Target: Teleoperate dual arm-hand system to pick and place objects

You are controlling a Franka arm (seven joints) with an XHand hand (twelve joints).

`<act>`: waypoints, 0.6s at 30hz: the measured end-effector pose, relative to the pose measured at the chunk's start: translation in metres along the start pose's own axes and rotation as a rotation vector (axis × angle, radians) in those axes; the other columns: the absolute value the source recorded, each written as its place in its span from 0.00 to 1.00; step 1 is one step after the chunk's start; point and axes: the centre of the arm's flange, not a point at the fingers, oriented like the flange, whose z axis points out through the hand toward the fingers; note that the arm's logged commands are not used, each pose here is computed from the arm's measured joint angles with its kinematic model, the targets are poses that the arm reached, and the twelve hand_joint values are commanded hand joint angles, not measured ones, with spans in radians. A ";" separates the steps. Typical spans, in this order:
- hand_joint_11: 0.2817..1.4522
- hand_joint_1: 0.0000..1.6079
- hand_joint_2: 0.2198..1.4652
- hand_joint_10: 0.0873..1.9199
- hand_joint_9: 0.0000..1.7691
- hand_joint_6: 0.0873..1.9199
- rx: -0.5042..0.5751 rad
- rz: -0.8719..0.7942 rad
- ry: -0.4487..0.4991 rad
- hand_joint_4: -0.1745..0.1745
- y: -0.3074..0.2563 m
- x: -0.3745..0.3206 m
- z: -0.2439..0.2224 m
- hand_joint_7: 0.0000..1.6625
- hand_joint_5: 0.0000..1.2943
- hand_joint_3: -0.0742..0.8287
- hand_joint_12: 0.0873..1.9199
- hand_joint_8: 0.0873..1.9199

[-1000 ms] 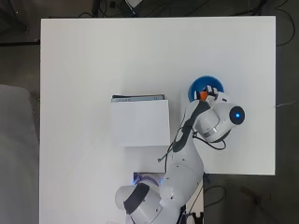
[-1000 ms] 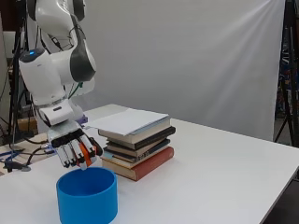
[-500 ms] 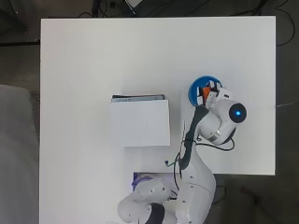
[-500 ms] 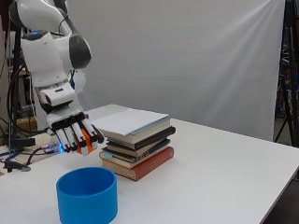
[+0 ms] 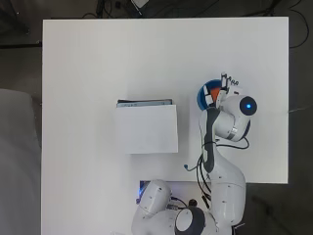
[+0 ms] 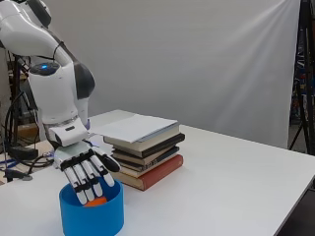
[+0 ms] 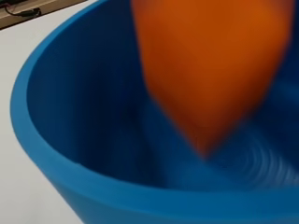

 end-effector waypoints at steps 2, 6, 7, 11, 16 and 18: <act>0.13 0.02 0.59 0.00 0.11 0.00 -0.016 0.030 -0.020 0.58 -0.006 -0.002 0.002 0.07 0.03 0.07 0.00 0.00; 0.11 0.00 0.55 0.00 0.11 0.00 -0.014 0.096 -0.024 0.62 -0.016 -0.005 -0.007 0.06 0.01 0.05 0.00 0.00; 0.11 0.00 0.55 0.00 0.12 0.00 -0.008 0.097 -0.025 0.63 -0.018 -0.005 -0.008 0.07 0.02 0.05 0.00 0.00; 0.15 0.00 0.57 0.00 0.19 0.00 0.007 0.081 -0.033 0.67 -0.019 0.001 -0.010 0.12 0.11 0.08 0.00 0.00; 0.17 0.00 0.58 0.00 0.21 0.00 -0.012 0.057 -0.018 0.66 -0.027 0.018 -0.051 0.14 0.11 0.09 0.00 0.00; 0.17 0.00 0.57 0.00 0.20 0.00 -0.038 0.036 -0.008 0.70 -0.036 0.033 -0.082 0.14 0.09 0.08 0.00 0.00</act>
